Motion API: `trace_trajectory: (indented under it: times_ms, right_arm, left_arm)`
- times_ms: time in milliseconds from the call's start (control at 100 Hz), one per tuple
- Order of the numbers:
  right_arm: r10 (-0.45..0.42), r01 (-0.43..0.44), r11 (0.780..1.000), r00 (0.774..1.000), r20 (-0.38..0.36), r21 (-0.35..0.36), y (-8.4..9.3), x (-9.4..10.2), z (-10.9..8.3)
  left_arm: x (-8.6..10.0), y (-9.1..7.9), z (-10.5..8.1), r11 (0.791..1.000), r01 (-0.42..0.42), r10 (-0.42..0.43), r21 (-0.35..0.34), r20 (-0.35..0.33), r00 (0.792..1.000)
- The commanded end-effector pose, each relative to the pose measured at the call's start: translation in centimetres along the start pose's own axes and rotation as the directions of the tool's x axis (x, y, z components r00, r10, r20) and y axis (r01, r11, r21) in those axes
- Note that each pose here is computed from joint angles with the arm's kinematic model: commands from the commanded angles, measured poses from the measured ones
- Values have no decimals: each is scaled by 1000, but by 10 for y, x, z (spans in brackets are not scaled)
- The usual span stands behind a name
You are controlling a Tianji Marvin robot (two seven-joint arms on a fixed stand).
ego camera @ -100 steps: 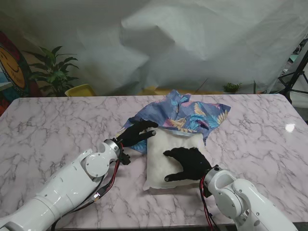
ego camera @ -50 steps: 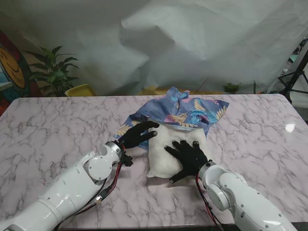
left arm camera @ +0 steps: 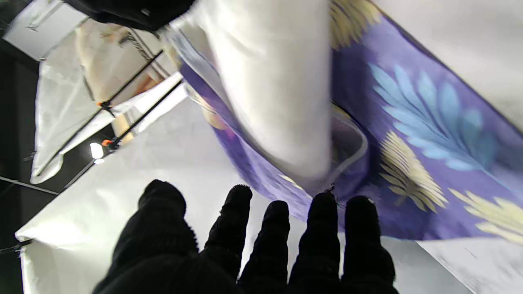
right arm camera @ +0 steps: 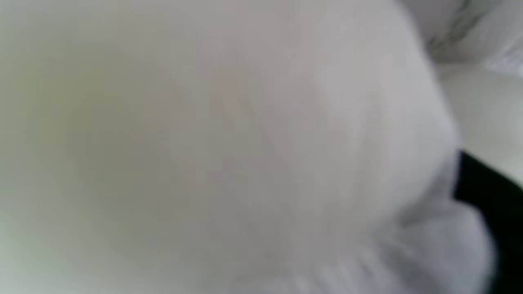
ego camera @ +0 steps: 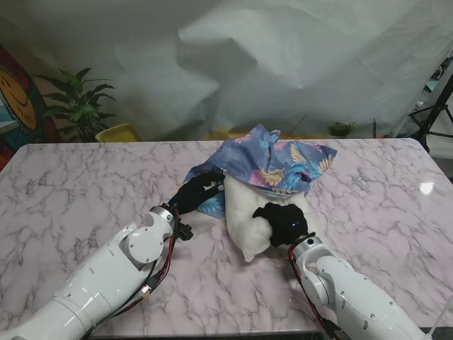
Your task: Put a pillowcase on a pillow
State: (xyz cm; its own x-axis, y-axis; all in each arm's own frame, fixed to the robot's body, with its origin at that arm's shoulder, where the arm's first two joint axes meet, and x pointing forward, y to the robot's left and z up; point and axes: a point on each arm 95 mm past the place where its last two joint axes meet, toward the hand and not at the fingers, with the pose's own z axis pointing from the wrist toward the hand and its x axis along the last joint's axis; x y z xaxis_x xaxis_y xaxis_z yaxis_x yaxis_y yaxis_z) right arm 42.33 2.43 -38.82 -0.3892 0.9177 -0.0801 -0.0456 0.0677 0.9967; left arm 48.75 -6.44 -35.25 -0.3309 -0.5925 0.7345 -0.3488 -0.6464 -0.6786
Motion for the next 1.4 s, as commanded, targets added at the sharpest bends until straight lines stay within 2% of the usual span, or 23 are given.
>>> trace_trajectory:
  times_ms: [0, 150, 260, 420, 550, 720, 860, 1060, 1200, 1390]
  right_arm:
    - [-2, 2, 999, 1000, 3, 53, -14, -5, -13]
    - [52, -53, 998, 998, 22, 41, -2, -9, -17]
    - [65, -67, 997, 997, 38, 40, 12, -11, -23]
    - [86, -86, 996, 994, 65, 8, 34, -14, -32]
    - [97, -96, 995, 993, 68, -18, 47, -15, -37]
    - [108, -107, 994, 993, 50, -26, 56, -13, -41]
    - [119, -118, 992, 992, 41, -45, 57, -11, -44]
    - [136, -133, 988, 990, 43, -83, 60, -8, -48]
    - [150, -144, 984, 988, 46, -103, 63, -7, -51]
    - [162, -154, 981, 985, 56, -117, 62, -7, -52]
  left_arm:
    - [-3, -19, 6, 1000, -18, 19, -9, 19, 1000]
    - [-21, -49, 13, 989, -125, 131, -85, 71, 989]
    - [-29, -63, 14, 978, -152, 165, -141, 86, 983]
    - [-38, -73, 15, 939, -225, 256, -259, 95, 962]
    - [-45, -69, 23, 920, -271, 301, -283, 70, 951]
    - [-46, -60, 42, 912, -338, 352, -231, 21, 936]
    - [-44, -47, 56, 928, -316, 322, -195, 0, 947]
    - [-36, -35, 68, 944, -263, 265, -200, -16, 964]
    - [-33, -29, 71, 940, -251, 256, -229, -12, 967]
    - [-36, -24, 71, 924, -284, 298, -257, 16, 954]
